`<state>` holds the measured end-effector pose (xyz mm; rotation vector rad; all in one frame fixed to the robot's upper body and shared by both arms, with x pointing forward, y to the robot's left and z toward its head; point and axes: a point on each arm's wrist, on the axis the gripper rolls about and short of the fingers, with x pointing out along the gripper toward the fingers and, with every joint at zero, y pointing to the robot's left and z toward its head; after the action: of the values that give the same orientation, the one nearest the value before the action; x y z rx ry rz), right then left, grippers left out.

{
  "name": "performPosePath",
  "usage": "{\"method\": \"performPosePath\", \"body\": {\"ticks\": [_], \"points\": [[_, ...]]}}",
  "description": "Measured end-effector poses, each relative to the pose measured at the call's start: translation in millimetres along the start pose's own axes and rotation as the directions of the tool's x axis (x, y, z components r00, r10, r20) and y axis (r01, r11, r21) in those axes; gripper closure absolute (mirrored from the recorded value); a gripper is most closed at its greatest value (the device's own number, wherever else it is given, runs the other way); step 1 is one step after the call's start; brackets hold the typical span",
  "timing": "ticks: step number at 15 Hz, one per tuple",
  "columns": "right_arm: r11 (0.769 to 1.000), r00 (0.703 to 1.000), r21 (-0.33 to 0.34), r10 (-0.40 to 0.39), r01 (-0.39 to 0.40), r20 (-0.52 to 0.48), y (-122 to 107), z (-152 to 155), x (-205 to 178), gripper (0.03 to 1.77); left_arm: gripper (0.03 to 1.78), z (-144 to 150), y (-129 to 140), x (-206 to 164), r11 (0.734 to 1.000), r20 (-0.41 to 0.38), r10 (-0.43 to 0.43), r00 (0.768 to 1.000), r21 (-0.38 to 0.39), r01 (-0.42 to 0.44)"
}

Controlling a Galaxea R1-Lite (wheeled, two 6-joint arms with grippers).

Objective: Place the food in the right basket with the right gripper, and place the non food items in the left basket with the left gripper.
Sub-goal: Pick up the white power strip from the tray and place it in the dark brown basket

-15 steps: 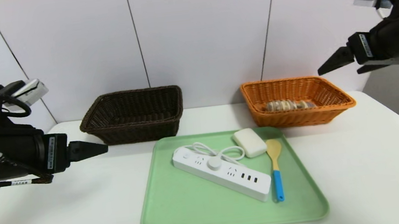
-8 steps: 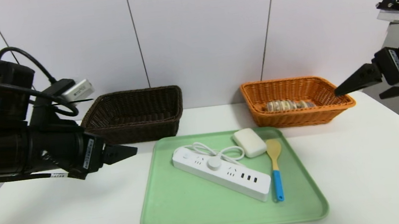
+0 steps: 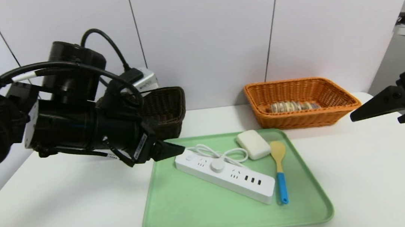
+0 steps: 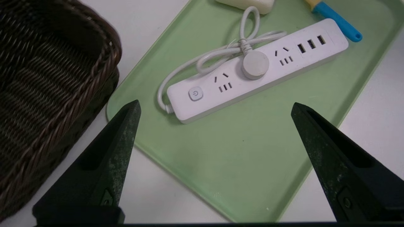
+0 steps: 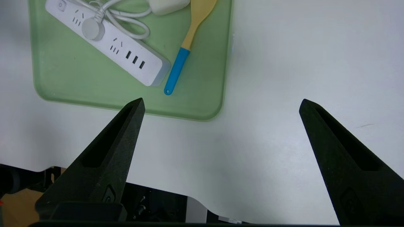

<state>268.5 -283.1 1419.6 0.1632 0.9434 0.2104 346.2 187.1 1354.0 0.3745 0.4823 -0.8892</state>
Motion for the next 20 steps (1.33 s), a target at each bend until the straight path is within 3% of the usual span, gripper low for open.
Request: {"method": "performPosePath", "body": {"ticks": [3,7,13,17,18,20], "points": [[1.000,1.000,0.004,0.007,-0.007,-0.003,0,-5,-2,0.11,0.12,4,1,20,0.985,0.007,-0.118,0.993,0.126,0.116],[1.000,1.000,0.019,0.011,-0.011,-0.012,-1,-11,-3,0.11,0.12,1,1,41,0.942,-0.035,-0.195,0.980,0.270,0.198],[1.000,0.999,0.019,0.008,-0.007,-0.031,-3,-21,-4,0.10,0.12,-7,1,76,0.817,-0.080,-0.262,0.962,0.512,0.265],[1.000,0.999,0.026,0.003,-0.002,-0.042,-6,-28,-4,0.10,0.12,0,-9,97,0.785,-0.085,-0.298,0.951,0.545,0.294],[1.000,0.999,0.028,0.001,0.000,-0.042,-6,-29,-4,0.10,0.12,2,-11,102,0.787,-0.084,-0.304,0.949,0.539,0.300],[0.999,0.999,0.035,-0.003,0.005,-0.043,-8,-30,-5,0.10,0.12,5,-16,110,0.820,-0.085,-0.319,0.944,0.474,0.320]]}}
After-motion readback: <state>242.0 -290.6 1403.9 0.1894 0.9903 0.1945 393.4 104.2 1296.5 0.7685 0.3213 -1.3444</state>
